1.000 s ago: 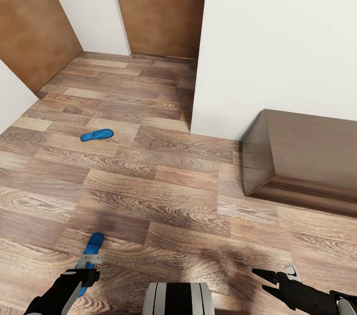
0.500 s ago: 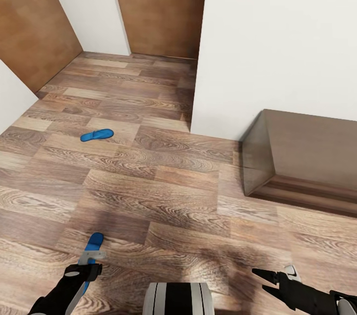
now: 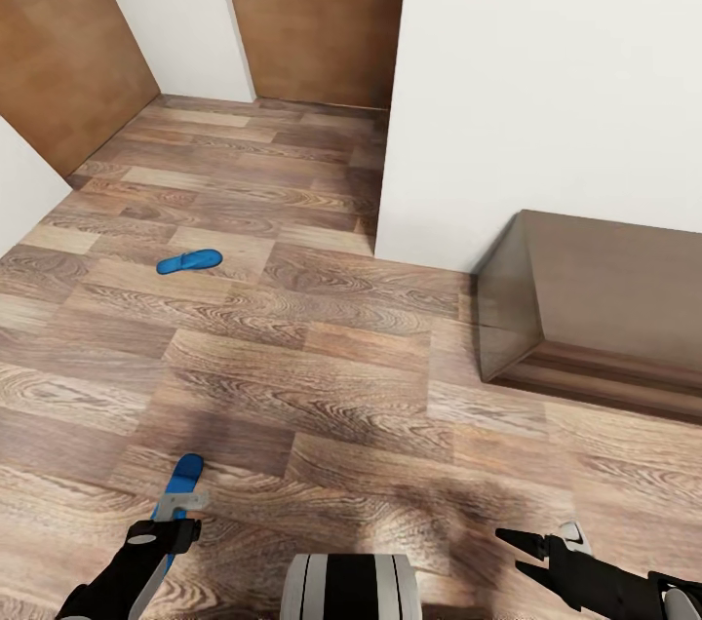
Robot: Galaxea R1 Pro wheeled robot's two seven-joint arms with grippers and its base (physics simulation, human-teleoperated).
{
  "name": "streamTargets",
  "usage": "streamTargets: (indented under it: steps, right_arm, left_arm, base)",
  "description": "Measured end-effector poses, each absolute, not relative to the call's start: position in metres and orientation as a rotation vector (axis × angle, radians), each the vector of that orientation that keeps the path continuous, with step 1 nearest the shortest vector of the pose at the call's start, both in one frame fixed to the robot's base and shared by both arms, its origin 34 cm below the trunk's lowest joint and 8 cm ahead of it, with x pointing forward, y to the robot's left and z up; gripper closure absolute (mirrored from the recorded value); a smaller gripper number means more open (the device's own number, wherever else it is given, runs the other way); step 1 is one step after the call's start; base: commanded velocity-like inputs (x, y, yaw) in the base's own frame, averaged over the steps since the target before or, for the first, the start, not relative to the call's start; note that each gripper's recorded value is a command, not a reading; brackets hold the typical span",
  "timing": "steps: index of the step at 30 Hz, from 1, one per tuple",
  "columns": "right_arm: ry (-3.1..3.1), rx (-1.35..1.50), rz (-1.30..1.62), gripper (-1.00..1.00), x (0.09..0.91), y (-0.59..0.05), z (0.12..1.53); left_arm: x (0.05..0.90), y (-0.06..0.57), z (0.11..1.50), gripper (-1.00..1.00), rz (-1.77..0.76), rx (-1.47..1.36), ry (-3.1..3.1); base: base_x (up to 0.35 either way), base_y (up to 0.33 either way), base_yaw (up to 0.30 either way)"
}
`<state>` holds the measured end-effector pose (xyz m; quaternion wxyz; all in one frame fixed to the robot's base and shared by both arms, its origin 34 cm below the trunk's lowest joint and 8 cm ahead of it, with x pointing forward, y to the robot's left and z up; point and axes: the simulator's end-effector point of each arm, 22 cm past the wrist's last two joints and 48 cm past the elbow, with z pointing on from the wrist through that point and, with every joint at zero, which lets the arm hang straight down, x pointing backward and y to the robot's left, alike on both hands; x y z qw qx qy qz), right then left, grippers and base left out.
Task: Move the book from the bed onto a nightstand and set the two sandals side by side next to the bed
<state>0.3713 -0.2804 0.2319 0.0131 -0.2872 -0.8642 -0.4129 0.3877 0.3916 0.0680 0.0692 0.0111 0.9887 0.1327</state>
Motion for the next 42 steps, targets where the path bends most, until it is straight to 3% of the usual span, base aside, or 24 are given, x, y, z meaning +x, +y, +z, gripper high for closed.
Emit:
streamTargets:
  steps: [27,42]
  right_arm:
    - [-2.646,-0.919,-1.238,-1.00,0.355,-0.280,0.213]
    - [-2.646,-0.919,-1.238,-1.00,0.355,-0.280,0.213]
  left_arm:
    - [0.360,0.395,0.049,-1.00,0.414,0.020,3.036]
    - [0.360,0.403,0.051,-1.00,0.431,-0.022,3.032]
  base:
    - [0.000,0.001,0.000]
    - [0.000,0.100,0.000]
